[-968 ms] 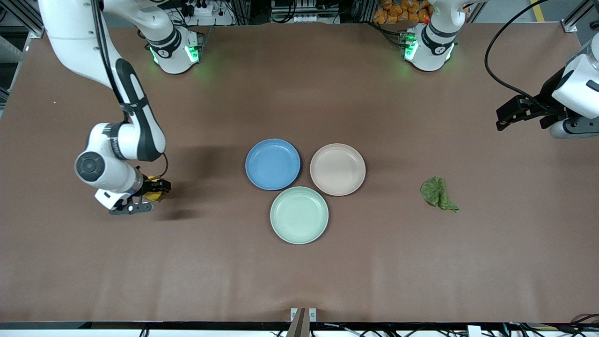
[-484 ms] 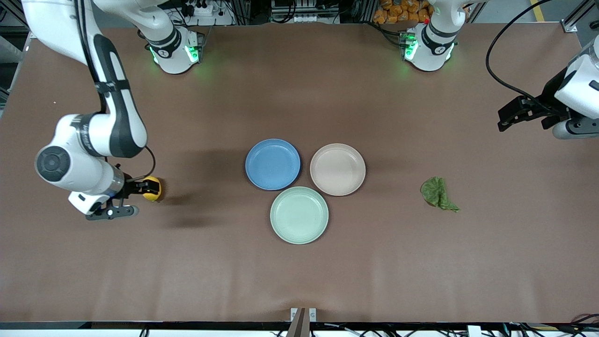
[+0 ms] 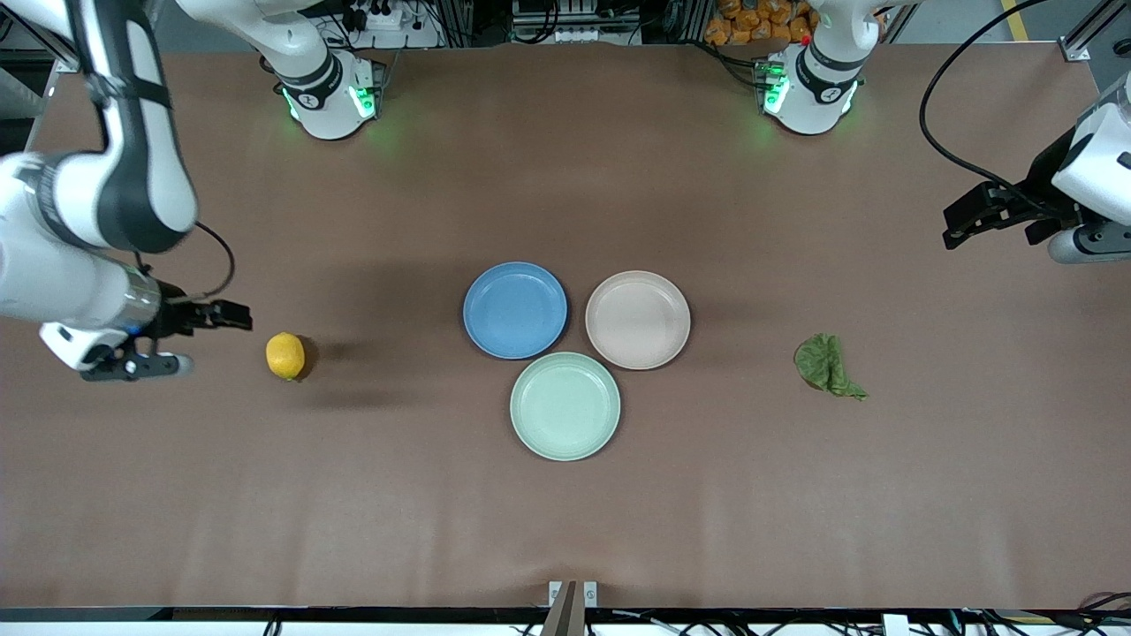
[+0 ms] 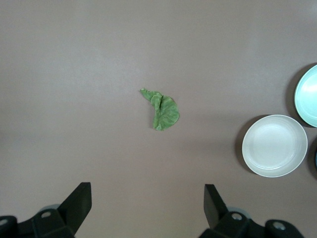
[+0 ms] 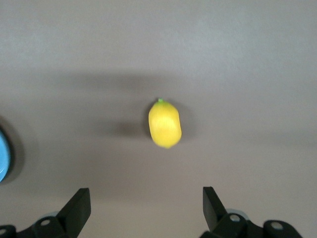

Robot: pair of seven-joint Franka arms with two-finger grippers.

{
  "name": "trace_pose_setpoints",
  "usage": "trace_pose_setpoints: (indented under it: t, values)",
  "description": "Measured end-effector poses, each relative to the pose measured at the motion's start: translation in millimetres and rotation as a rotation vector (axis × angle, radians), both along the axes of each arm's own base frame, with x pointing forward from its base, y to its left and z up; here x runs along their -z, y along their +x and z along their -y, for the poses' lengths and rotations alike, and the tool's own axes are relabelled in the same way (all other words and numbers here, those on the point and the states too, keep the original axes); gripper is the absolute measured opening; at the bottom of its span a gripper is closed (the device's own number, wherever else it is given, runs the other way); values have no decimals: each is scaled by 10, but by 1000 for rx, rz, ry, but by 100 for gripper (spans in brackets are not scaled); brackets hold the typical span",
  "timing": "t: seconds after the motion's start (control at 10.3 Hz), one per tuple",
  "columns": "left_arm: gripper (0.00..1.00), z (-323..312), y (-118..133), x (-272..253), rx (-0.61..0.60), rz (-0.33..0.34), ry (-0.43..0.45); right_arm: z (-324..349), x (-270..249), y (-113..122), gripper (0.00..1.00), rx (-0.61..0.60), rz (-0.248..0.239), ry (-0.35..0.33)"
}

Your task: Pick lemon and lettuce from blue and beige plates

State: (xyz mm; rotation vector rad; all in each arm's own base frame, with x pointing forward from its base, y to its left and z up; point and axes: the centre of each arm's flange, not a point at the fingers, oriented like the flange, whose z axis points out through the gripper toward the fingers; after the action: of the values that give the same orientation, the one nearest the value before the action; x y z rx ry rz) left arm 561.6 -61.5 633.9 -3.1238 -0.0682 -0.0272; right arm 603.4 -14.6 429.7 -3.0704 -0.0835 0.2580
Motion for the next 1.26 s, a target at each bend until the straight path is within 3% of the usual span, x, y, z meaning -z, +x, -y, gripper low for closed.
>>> trace_pose_setpoints:
  t: [0.48,0.87,1.26]
  values:
    - [100,-8,1,-14,-1,6,0,259,-934,-246,100,26,-51,43]
    - [100,-6,1,-16,-1,6,0,308,-1271,-373,100,27,-72,53]
    - [100,-5,0,-18,0,7,0,243,-1600,-525,100,9,-27,67]
